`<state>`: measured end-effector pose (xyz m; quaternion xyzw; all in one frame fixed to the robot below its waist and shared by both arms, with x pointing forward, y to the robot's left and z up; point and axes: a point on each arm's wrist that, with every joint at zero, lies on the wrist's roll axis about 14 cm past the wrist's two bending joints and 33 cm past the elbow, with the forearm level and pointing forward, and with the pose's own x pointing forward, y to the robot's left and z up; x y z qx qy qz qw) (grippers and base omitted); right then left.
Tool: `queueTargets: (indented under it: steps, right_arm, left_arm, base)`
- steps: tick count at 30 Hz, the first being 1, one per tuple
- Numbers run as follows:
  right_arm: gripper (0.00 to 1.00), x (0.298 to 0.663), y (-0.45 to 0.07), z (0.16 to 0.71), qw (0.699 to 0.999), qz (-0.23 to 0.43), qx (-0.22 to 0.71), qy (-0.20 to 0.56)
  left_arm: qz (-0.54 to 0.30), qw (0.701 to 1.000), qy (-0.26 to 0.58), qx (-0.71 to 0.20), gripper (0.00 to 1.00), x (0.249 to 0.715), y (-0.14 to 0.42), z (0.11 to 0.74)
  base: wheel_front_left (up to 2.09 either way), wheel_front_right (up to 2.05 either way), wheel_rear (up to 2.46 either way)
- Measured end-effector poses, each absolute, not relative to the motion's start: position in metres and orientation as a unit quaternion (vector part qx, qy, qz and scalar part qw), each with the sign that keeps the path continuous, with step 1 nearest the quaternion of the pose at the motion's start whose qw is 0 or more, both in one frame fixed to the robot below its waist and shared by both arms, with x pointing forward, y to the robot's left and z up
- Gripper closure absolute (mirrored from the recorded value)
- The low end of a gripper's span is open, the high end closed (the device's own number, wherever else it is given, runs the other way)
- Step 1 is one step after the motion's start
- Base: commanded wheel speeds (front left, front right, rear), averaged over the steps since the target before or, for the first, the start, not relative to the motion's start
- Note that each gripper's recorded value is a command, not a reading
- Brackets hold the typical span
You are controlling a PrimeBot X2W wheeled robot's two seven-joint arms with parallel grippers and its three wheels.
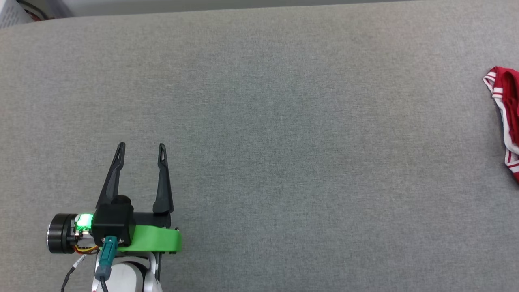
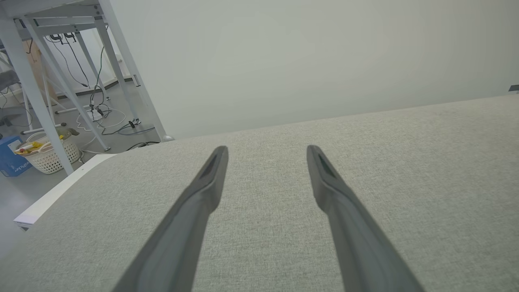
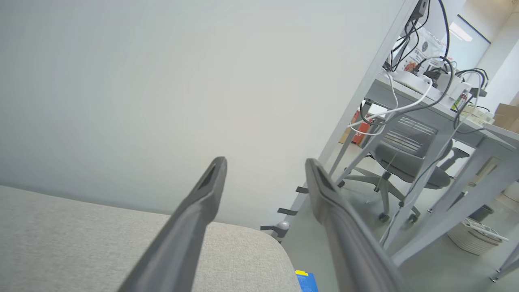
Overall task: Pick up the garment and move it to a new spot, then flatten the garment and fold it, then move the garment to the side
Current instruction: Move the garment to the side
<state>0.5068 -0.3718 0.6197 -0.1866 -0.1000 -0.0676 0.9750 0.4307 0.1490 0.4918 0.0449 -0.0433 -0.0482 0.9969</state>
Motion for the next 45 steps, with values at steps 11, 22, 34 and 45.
queueTargets:
  steps: [11,22,34,45]
  right_arm:
    - [0.0,0.468,-0.25,0.628,0.975,0.007,-0.089,-0.202]
    - [0.0,0.42,-0.182,0.592,0.984,0.048,-0.019,-0.171]
    - [0.0,0.373,-0.184,0.554,0.993,0.032,0.011,-0.115]
    - [0.0,0.348,-0.196,0.541,0.995,0.013,0.039,-0.096]
  left_arm:
    - [-0.014,0.998,-0.051,0.044,0.0,0.399,0.17,0.508]
    - [0.007,0.997,-0.062,0.042,0.0,0.373,0.184,0.52]
    - [0.004,0.997,-0.062,0.033,0.0,0.355,0.183,0.521]
    - [-0.013,0.997,-0.067,0.027,0.0,0.349,0.175,0.524]
  base:
    - [0.0,0.0,0.0]
    - [0.0,0.0,0.0]
    - [0.0,0.0,0.0]
    - [0.0,0.0,0.0]
